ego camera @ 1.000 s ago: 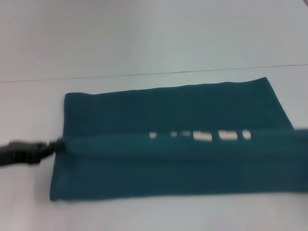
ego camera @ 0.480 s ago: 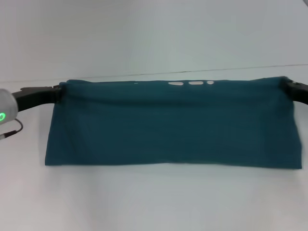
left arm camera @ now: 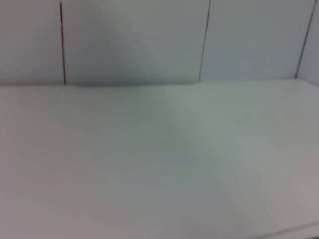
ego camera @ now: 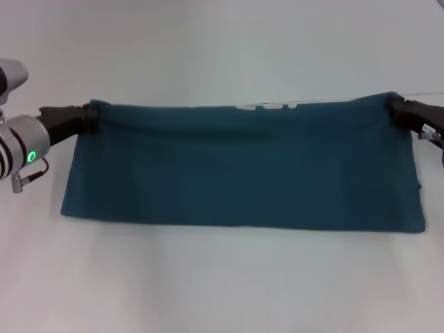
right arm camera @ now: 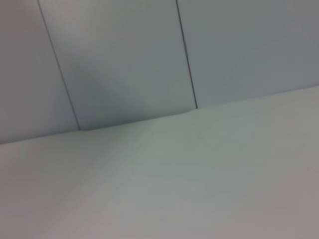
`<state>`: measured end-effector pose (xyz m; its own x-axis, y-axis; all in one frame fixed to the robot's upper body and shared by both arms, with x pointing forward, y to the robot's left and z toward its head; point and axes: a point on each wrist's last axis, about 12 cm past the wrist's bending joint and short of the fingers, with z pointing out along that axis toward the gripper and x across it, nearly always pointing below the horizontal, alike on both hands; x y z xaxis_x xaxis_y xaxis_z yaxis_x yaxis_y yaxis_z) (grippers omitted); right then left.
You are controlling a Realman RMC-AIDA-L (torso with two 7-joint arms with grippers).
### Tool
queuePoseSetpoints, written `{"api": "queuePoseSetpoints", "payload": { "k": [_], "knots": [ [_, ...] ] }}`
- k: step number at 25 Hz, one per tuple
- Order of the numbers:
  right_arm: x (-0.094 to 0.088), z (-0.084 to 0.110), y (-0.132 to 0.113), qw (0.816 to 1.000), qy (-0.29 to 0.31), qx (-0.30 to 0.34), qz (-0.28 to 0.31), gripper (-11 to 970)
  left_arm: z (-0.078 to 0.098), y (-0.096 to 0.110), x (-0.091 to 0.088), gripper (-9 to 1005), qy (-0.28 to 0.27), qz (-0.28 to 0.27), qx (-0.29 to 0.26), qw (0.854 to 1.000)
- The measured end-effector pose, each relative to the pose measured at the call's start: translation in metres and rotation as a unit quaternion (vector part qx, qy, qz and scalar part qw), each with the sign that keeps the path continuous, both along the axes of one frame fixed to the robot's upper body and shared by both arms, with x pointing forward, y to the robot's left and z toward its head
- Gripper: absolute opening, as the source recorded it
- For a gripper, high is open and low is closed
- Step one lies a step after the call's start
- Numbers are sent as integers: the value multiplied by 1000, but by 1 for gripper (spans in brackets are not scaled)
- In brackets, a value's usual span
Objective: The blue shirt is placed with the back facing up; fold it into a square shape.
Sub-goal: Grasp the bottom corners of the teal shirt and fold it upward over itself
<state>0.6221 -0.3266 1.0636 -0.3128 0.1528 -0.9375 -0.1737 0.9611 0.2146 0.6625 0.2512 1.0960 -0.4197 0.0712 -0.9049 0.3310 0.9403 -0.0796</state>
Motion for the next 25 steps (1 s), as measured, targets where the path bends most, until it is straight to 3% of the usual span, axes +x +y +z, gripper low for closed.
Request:
{"api": "queuePoseSetpoints", "payload": {
  "k": [7, 25],
  "knots": [
    [-1, -5, -2, 1000, 4, 1, -28, 54, 5, -8, 5, 26, -55, -5, 7, 998],
    [-1, -7, -1, 999, 0, 1, -40, 68, 15, -20, 17, 41, -90, -13, 27, 995]
  ]
}}
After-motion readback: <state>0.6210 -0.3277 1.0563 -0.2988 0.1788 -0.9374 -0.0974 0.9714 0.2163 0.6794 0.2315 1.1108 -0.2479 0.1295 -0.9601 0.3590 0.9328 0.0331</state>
